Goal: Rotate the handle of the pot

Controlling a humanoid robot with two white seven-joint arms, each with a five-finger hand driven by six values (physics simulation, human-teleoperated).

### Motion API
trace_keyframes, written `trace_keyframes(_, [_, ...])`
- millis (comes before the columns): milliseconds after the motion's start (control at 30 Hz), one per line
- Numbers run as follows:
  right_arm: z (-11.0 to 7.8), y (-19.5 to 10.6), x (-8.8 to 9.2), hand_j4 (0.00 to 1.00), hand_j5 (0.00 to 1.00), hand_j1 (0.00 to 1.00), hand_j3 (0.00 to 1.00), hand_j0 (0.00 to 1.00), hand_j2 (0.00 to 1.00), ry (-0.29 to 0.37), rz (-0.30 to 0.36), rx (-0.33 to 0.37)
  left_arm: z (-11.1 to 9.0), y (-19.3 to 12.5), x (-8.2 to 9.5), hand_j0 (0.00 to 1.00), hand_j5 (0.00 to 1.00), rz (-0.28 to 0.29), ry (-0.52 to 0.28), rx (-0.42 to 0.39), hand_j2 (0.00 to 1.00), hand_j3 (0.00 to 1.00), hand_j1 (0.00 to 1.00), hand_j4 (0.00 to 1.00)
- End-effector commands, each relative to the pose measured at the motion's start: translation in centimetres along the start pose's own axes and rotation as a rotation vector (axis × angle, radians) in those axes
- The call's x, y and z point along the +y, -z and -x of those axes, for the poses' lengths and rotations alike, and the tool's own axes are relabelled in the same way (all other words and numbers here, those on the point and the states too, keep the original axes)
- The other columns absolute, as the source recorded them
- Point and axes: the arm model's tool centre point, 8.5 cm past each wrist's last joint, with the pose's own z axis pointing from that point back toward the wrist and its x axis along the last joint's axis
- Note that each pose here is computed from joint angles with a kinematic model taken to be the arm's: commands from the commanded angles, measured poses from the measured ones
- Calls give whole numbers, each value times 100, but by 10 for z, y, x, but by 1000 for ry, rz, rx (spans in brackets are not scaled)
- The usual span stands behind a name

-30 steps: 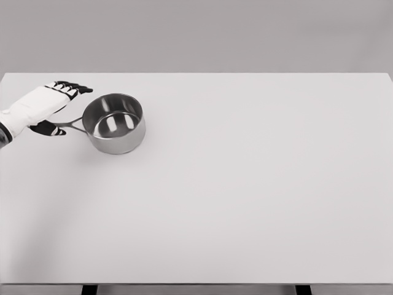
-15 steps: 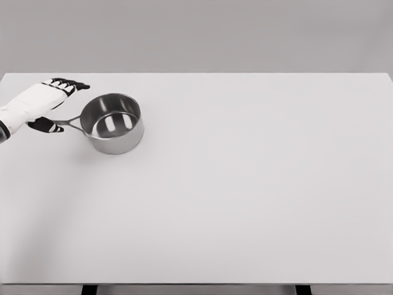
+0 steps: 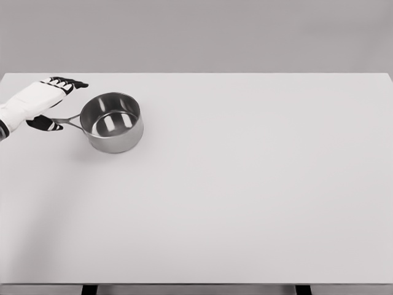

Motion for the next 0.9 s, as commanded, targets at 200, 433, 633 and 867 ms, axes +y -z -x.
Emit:
trace_keyframes(200, [0, 0, 0, 100, 100, 100, 100, 100, 100, 0, 0, 0, 6, 1, 2, 100, 100, -18, -14, 12, 100, 100, 100, 100])
trace_keyframes(433, [0, 0, 0, 100, 100, 100, 100, 100, 100, 0, 0, 0, 8, 2, 1, 100, 100, -13, -20, 16, 100, 100, 100, 100])
trace_keyframes(633, [0, 0, 0, 100, 100, 100, 100, 100, 100, -1, 0, -1, 12, 4, 2, 100, 100, -17, -28, 25, 100, 100, 100, 100])
trace_keyframes(867, [0, 0, 0, 100, 100, 100, 100, 100, 100, 0, 0, 0, 12, 5, 4, 100, 100, -19, -27, 25, 100, 100, 100, 100])
